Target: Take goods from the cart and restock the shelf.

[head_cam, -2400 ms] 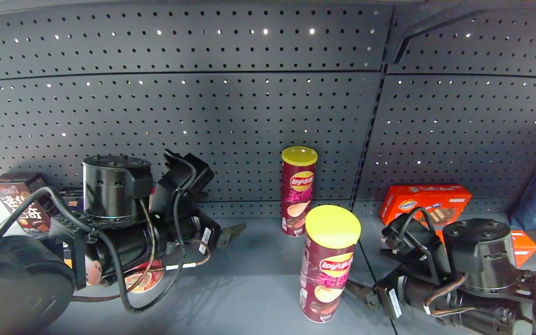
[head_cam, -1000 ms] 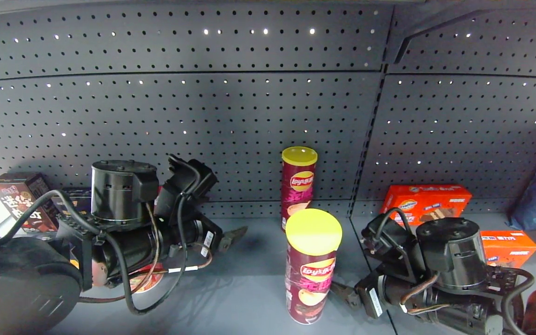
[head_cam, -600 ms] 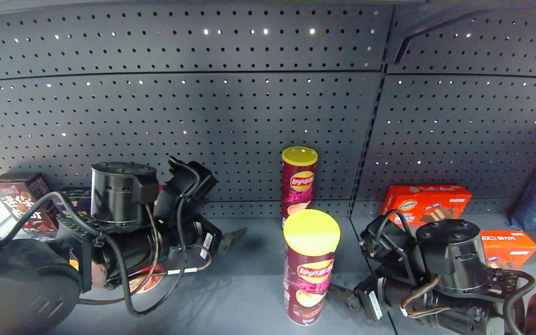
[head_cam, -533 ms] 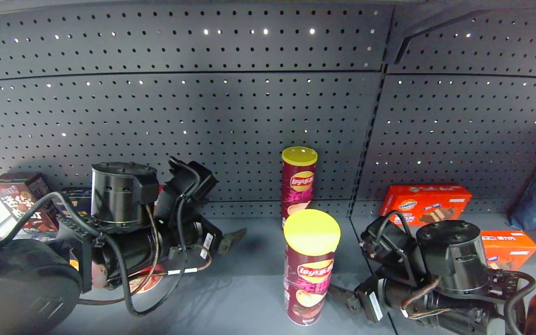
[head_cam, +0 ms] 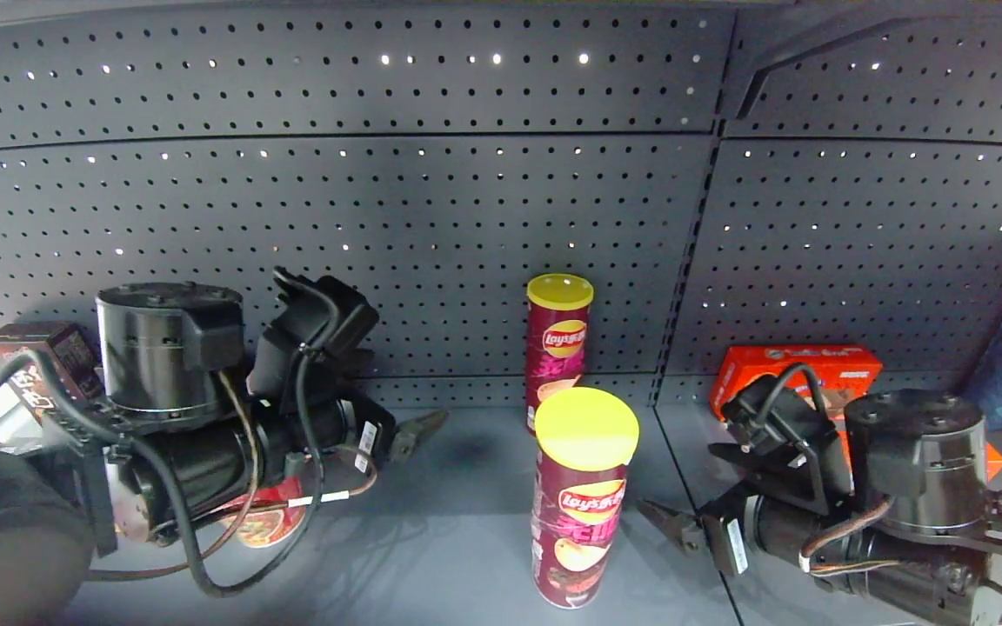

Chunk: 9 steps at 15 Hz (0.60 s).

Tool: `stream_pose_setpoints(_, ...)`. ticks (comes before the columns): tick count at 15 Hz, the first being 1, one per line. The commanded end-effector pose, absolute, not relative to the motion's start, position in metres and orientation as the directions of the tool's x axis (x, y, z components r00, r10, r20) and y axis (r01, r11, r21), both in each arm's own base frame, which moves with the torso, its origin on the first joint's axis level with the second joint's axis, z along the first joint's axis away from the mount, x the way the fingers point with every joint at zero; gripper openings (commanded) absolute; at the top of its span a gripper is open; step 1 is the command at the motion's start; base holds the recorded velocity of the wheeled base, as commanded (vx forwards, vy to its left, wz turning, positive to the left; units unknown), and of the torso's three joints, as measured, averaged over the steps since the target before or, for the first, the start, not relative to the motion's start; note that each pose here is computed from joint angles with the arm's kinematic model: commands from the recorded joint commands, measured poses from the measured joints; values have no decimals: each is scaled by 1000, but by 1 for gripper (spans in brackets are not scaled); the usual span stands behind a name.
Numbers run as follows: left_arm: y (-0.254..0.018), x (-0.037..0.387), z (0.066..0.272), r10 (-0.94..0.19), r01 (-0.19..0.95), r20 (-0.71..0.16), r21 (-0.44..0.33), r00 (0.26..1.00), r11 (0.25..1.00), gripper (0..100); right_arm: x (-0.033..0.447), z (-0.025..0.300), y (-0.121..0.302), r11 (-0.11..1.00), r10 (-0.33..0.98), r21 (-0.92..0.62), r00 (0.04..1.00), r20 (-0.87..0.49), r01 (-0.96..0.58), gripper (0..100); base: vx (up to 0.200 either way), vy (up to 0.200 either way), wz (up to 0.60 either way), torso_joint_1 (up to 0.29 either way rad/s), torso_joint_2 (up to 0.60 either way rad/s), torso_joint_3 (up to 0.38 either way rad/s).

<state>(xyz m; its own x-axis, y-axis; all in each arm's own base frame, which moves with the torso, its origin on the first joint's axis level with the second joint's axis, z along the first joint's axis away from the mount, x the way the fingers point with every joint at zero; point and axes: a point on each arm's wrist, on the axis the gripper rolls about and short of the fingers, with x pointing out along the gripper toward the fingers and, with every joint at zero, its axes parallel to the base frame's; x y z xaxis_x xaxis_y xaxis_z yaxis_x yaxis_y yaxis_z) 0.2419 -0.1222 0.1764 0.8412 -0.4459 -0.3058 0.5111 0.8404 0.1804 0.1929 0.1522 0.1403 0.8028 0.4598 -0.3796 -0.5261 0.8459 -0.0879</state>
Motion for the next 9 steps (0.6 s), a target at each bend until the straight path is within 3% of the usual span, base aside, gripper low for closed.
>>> stream_pose_setpoints(1,-109,221,205,-449,483,-197,187,872,855,100,189,152,147,856,461,-79,823,-333,-511,100,0,0,0,0,0,0)
stream_pose_setpoints(4,-87,184,229,-441,448,-80,193,894,873,100,184,170,141,875,445,-76,857,-261,-478,100,0,0,0,0,0,0)
stream_pose_setpoints(9,-23,107,221,-257,242,60,189,964,952,100,155,200,78,953,297,-38,950,-96,-302,100,0,0,0,0,0,0)
